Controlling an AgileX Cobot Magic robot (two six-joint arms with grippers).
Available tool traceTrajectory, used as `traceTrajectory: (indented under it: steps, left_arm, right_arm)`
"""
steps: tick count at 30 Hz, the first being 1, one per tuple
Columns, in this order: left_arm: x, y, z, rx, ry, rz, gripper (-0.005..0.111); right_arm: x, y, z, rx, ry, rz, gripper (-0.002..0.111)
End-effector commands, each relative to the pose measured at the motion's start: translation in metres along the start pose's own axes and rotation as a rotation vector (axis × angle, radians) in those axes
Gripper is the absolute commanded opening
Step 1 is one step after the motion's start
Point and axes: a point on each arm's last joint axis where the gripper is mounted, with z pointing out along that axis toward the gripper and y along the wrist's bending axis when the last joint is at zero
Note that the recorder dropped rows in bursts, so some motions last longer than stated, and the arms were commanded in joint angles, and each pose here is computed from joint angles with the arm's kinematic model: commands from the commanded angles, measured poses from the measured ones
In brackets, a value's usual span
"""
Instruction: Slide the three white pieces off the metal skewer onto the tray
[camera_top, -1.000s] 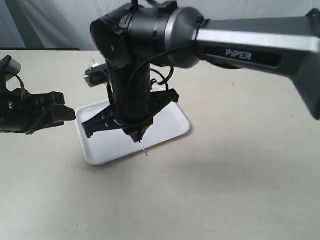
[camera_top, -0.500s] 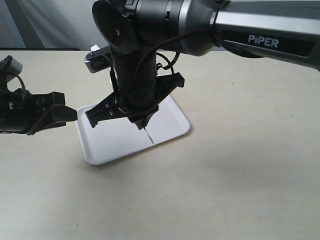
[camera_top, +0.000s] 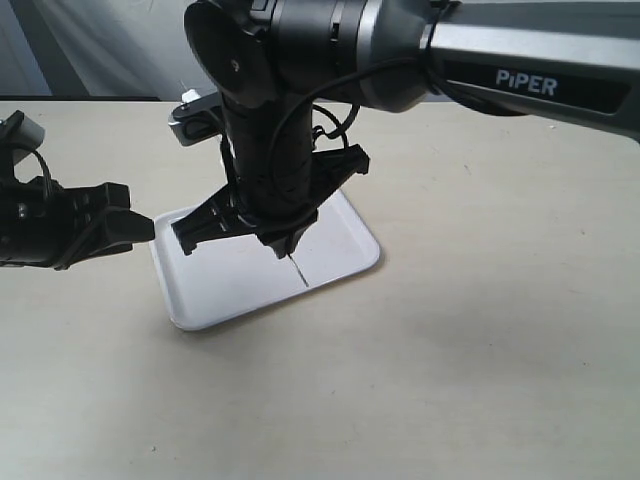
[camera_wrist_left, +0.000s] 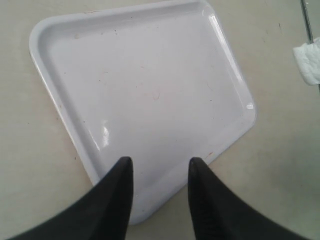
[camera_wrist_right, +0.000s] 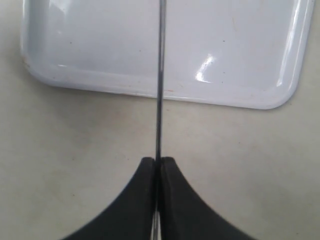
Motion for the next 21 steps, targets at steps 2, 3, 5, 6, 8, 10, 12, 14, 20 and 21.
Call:
traceTrajectory:
  steps: [2, 3, 5, 6, 8, 10, 12, 14, 20, 21]
  left_arm:
    - [-0.0009, -0.0020, 0.0012, 0.010, -0.001, -0.003, 0.036]
    - [-0.0009, -0.0020, 0.0012, 0.010, -0.001, -0.003, 0.036]
    - [-0.0009, -0.0020, 0.0012, 0.010, -0.001, -0.003, 0.036]
    - [-0.0009, -0.0020, 0.0012, 0.010, -0.001, -0.003, 0.036]
    - [-0.0009, -0.0020, 0.0012, 0.010, -0.001, -0.003, 0.036]
    - [-0.0010, -0.0021, 0.0012, 0.011, -0.002, -0.005, 0.036]
    - [-0.0011, -0.0022, 0.0012, 0.011, -0.003, -0.007, 0.036]
    - [-0.0011, -0.0022, 0.0012, 0.011, -0.003, -0.007, 0.036]
    - [-0.0013, -0.0023, 0.0012, 0.012, -0.005, -0.010, 0.036]
    - [-0.0013, -0.0023, 0.0012, 0.012, -0.005, -0.010, 0.036]
  right_arm:
    - [-0.0009, -0.0028, -0.0047, 0.010, -0.013, -0.004, -0.001]
    - [-0.0009, -0.0028, -0.0047, 0.010, -0.013, -0.004, -0.001]
    - [-0.0009, -0.0028, -0.0047, 0.010, -0.013, -0.005, -0.001]
    - [-0.0009, -0.0028, -0.0047, 0.010, -0.013, -0.005, -0.001]
    - [-0.0009, -0.0028, -0.0047, 0.010, -0.013, -0.005, -0.001]
    - [-0.0009, -0.0028, -0.0047, 0.010, -0.013, -0.005, -0.001]
    - [-0.0009, -0.0028, -0.0047, 0.010, -0.013, -0.005, -0.001]
    - [-0.0009, -0.0028, -0.0047, 0.010, -0.013, -0.005, -0.001]
    - [-0.0009, -0.0028, -0.0047, 0.010, -0.013, -0.005, -0.001]
    - [-0.0009, -0.0028, -0.0047, 0.010, -0.013, -0.005, -0.001]
